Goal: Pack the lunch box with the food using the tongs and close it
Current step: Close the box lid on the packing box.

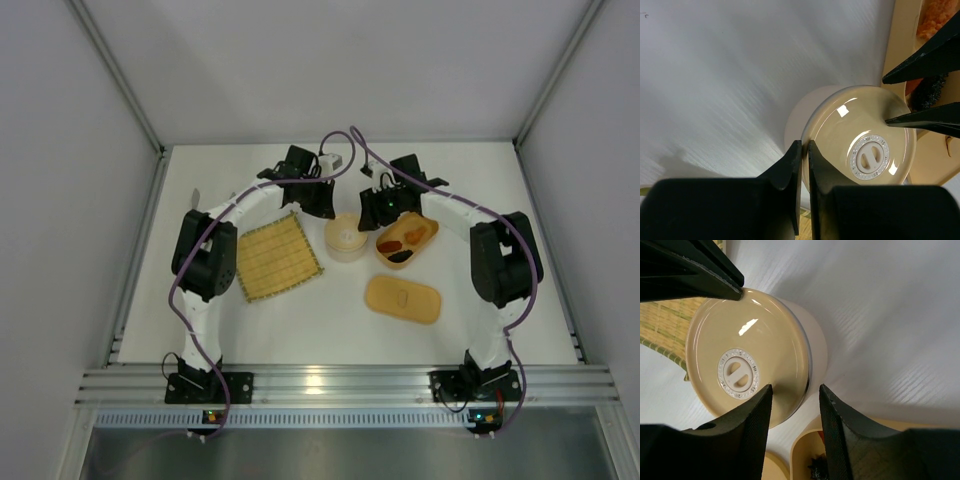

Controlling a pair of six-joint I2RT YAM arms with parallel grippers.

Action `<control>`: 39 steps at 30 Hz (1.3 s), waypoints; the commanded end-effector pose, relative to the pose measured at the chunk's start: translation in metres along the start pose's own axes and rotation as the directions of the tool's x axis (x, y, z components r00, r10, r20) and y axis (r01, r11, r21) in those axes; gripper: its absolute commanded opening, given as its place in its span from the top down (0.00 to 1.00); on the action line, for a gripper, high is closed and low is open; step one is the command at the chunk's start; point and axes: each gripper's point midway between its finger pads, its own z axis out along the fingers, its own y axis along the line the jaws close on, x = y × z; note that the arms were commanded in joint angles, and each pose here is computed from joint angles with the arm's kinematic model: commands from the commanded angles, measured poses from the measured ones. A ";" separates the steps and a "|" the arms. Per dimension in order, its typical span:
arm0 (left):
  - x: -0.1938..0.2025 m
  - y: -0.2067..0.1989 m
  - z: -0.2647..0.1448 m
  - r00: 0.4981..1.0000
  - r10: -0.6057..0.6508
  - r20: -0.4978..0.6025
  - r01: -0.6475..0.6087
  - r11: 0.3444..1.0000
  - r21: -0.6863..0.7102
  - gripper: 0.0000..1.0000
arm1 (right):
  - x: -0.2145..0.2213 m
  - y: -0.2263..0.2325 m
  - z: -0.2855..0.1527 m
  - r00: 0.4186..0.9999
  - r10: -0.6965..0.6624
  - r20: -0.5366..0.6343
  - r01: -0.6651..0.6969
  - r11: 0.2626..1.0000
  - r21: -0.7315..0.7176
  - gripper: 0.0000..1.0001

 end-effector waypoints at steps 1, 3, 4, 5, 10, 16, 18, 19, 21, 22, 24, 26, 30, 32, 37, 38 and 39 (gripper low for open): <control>0.067 0.018 0.021 0.980 -0.064 -0.187 0.051 0.996 -0.074 1.00 | 0.037 0.001 0.013 0.994 0.011 -0.111 -0.011 1.000 0.003 0.58; 0.068 0.019 0.021 0.979 -0.075 -0.188 0.063 0.996 -0.070 1.00 | 0.043 -0.002 0.015 0.992 0.013 -0.122 -0.011 1.000 0.017 0.58; 0.068 0.021 0.021 0.978 -0.088 -0.187 0.076 0.994 -0.073 1.00 | 0.044 -0.004 0.015 0.992 0.014 -0.123 -0.011 1.000 0.022 0.58; 0.069 0.023 0.021 0.978 -0.092 -0.188 0.079 0.994 -0.073 1.00 | 0.044 -0.004 0.015 0.992 0.010 -0.123 -0.007 1.000 0.026 0.59; 0.063 0.025 0.016 0.981 -0.088 -0.175 0.078 0.995 -0.064 1.00 | 0.041 -0.004 0.014 0.993 0.007 -0.117 -0.004 1.000 0.028 0.59; 0.027 0.007 -0.005 0.995 0.003 -0.095 -0.003 1.000 -0.005 0.92 | 0.017 0.007 0.000 0.998 -0.009 -0.062 0.010 1.000 0.006 0.58; 0.012 0.000 -0.015 0.998 0.025 -0.063 -0.025 1.000 0.008 0.86 | 0.003 0.011 -0.008 0.999 -0.020 -0.031 0.021 1.000 0.004 0.58; 0.006 -0.002 -0.019 0.998 0.033 -0.051 -0.032 0.999 0.013 0.82 | -0.001 0.012 -0.011 0.999 -0.021 -0.024 0.021 1.000 0.005 0.58; -0.008 -0.009 -0.028 0.999 0.043 -0.021 -0.042 0.999 0.025 0.75 | -0.017 0.017 -0.020 0.999 -0.038 0.011 0.038 0.999 0.004 0.58; -0.015 -0.012 -0.033 0.999 0.048 -0.007 -0.047 0.998 0.028 0.69 | -0.022 0.017 -0.025 0.999 -0.036 0.021 0.036 0.999 0.006 0.58; -0.029 -0.018 -0.043 0.998 0.055 0.021 -0.055 0.998 0.035 0.63 | -0.039 0.020 -0.036 0.997 -0.049 0.062 0.049 0.999 0.006 0.57; -0.041 -0.021 -0.052 0.997 0.060 0.047 -0.061 0.998 0.031 0.51 | -0.054 0.020 -0.048 0.994 -0.053 0.094 0.052 0.999 0.013 0.57; -0.061 -0.025 -0.071 0.993 0.075 0.096 -0.078 0.996 0.030 0.37 | -0.076 0.025 -0.078 0.984 -0.067 0.166 0.065 0.998 0.014 0.56; -0.068 -0.028 -0.080 0.990 0.086 0.115 -0.090 0.996 0.029 0.34 | -0.077 0.024 -0.090 0.982 -0.060 0.180 0.059 0.998 0.012 0.56; -0.065 -0.048 -0.103 0.979 0.162 0.128 -0.175 0.980 0.097 0.32 | -0.046 0.023 -0.127 0.982 -0.095 0.164 0.094 0.996 0.012 0.56; -0.055 -0.051 -0.105 0.981 0.166 0.103 -0.178 0.977 0.115 0.32 | -0.025 0.021 -0.127 0.988 -0.086 0.129 0.087 0.996 -0.002 0.56; -0.055 -0.056 -0.114 0.973 0.200 0.117 -0.214 0.970 0.119 0.32 | -0.012 0.025 -0.140 0.990 -0.089 0.110 0.091 0.996 -0.006 0.56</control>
